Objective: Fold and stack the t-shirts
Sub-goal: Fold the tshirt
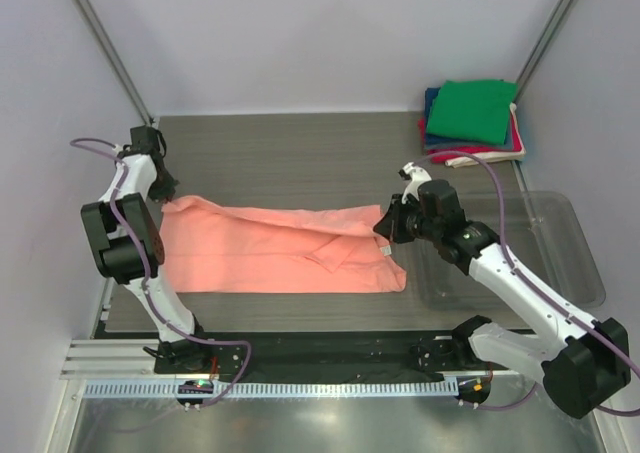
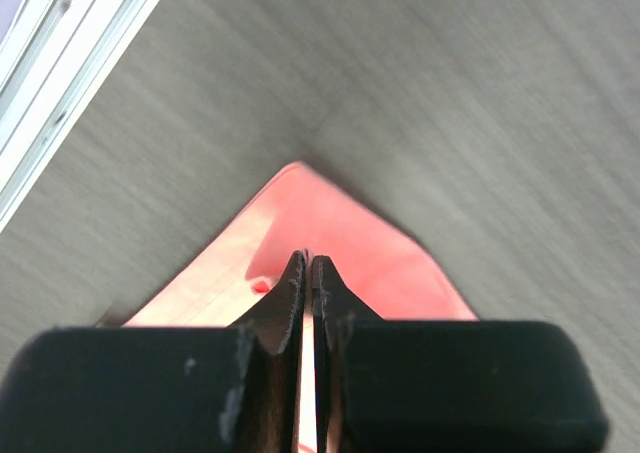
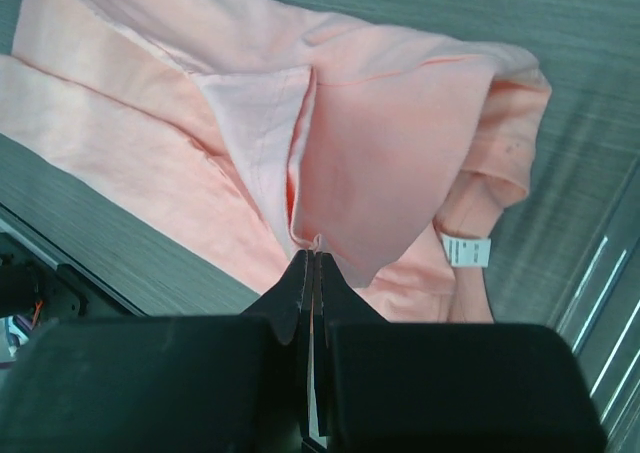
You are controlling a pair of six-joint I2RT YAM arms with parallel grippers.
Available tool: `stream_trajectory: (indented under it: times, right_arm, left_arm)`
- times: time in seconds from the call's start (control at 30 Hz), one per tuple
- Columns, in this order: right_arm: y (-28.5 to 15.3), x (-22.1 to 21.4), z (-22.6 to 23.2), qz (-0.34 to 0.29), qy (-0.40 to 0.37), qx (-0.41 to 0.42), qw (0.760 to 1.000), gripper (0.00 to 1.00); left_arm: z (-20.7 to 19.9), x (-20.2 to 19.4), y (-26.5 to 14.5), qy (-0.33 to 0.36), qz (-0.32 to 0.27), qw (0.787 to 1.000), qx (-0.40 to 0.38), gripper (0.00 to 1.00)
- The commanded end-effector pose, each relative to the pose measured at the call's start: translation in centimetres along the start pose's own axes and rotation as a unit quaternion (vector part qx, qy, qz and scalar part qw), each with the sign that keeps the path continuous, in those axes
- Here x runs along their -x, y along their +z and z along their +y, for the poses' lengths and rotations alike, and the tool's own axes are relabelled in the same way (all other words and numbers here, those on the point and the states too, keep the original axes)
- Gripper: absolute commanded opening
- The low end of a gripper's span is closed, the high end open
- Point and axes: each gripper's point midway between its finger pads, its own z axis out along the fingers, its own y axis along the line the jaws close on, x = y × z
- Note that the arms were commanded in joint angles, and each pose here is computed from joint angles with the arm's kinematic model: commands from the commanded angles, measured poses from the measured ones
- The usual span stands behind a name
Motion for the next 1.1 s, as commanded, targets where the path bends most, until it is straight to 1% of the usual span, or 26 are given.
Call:
stream_trajectory:
  times: [0.0, 0.2, 0.37, 0.4, 0.43, 0.47, 0.5, 0.53, 0.57, 0.63, 0.7, 0.77, 0.87, 0.9, 0.93, 0.97, 1.0, 1.03, 1.07]
  right_arm:
    - [-1.0, 0.0, -0.2, -0.025, 0.021, -0.011, 0.999, 0.01]
    - [-1.4, -2.0, -1.2, -0.020, 0.052, -0.027, 0.998, 0.01]
    - [-1.0, -4.5, -2.1, -0.001, 0.079, -0.041, 0.996, 0.02]
    - [-1.1, -4.8, -2.2, 0.001, 0.083, -0.043, 0.996, 0.04]
    - [-1.1, -5.5, -2.6, 0.008, 0.086, -0.050, 0.995, 0.16]
    - [-1.3, -5.6, -2.6, 0.007, 0.091, -0.052, 0.994, 0.22]
    - [-1.4, -5.8, -2.7, 0.008, 0.093, -0.053, 0.994, 0.26]
    - [-1.5, -6.0, -3.1, 0.008, 0.094, -0.066, 0.993, 0.38]
    - [-1.8, -5.7, -3.2, 0.001, 0.097, -0.069, 0.993, 0.45]
    - [-2.2, -5.1, -3.0, -0.008, 0.096, -0.071, 0.993, 0.55]
    - [-2.3, -4.6, -2.6, -0.012, 0.096, -0.065, 0.993, 0.57]
    - [-2.2, -3.6, -1.6, -0.018, 0.096, -0.051, 0.994, 0.57]
    - [-0.5, -3.4, -0.4, -0.001, 0.092, -0.043, 0.995, 0.57]
    - [1.0, -4.4, -0.8, 0.023, 0.091, -0.061, 0.994, 0.57]
    - [1.7, -4.3, -0.1, 0.028, 0.086, -0.061, 0.994, 0.57]
    - [2.4, -4.7, 0.0, 0.039, 0.085, -0.069, 0.993, 0.57]
    - [3.4, -5.4, -0.1, 0.056, 0.084, -0.081, 0.992, 0.58]
    - [5.0, -6.0, -1.0, 0.073, 0.087, -0.115, 0.987, 0.58]
    - [6.0, -6.9, -1.2, 0.091, 0.086, -0.127, 0.984, 0.58]
  left_arm:
    - [1.5, 2.0, -2.6, -0.010, -0.050, 0.999, 0.005, 0.00]
    - [4.5, 1.7, -3.2, -0.014, -0.059, 0.998, 0.034, 0.00]
    - [5.4, 0.9, -3.2, -0.018, -0.051, 0.998, 0.035, 0.00]
    - [5.4, 0.8, -3.4, -0.021, -0.052, 0.998, 0.034, 0.02]
    - [5.5, 0.9, -3.6, -0.025, -0.054, 0.998, 0.034, 0.10]
    - [5.5, 0.8, -3.7, -0.026, -0.053, 0.998, 0.033, 0.18]
    - [5.5, 0.8, -3.9, -0.028, -0.055, 0.998, 0.032, 0.33]
    - [5.7, 1.2, -4.4, -0.038, -0.064, 0.997, 0.032, 0.59]
    - [5.7, 1.3, -4.8, -0.042, -0.069, 0.996, 0.033, 0.68]
    - [6.1, 1.8, -5.9, -0.054, -0.088, 0.994, 0.035, 0.79]
    - [6.2, 2.2, -6.6, -0.057, -0.101, 0.993, 0.033, 0.80]
    - [5.9, 2.6, -7.5, -0.053, -0.113, 0.992, 0.026, 0.78]
    - [4.0, 2.0, -8.2, -0.022, -0.115, 0.993, 0.011, 0.77]
    - [2.5, 1.3, -8.4, -0.004, -0.115, 0.993, 0.007, 0.77]
    - [1.5, 0.8, -8.5, 0.012, -0.111, 0.994, 0.001, 0.77]
    - [0.9, -0.5, -7.7, 0.032, -0.086, 0.996, 0.009, 0.77]
    - [-0.5, -1.2, -8.0, 0.043, -0.078, 0.996, 0.007, 0.77]
    - [-1.4, -2.3, -7.5, 0.053, -0.057, 0.997, -0.001, 0.76]
    - [-1.5, -3.6, -7.2, 0.060, -0.032, 0.998, 0.006, 0.75]
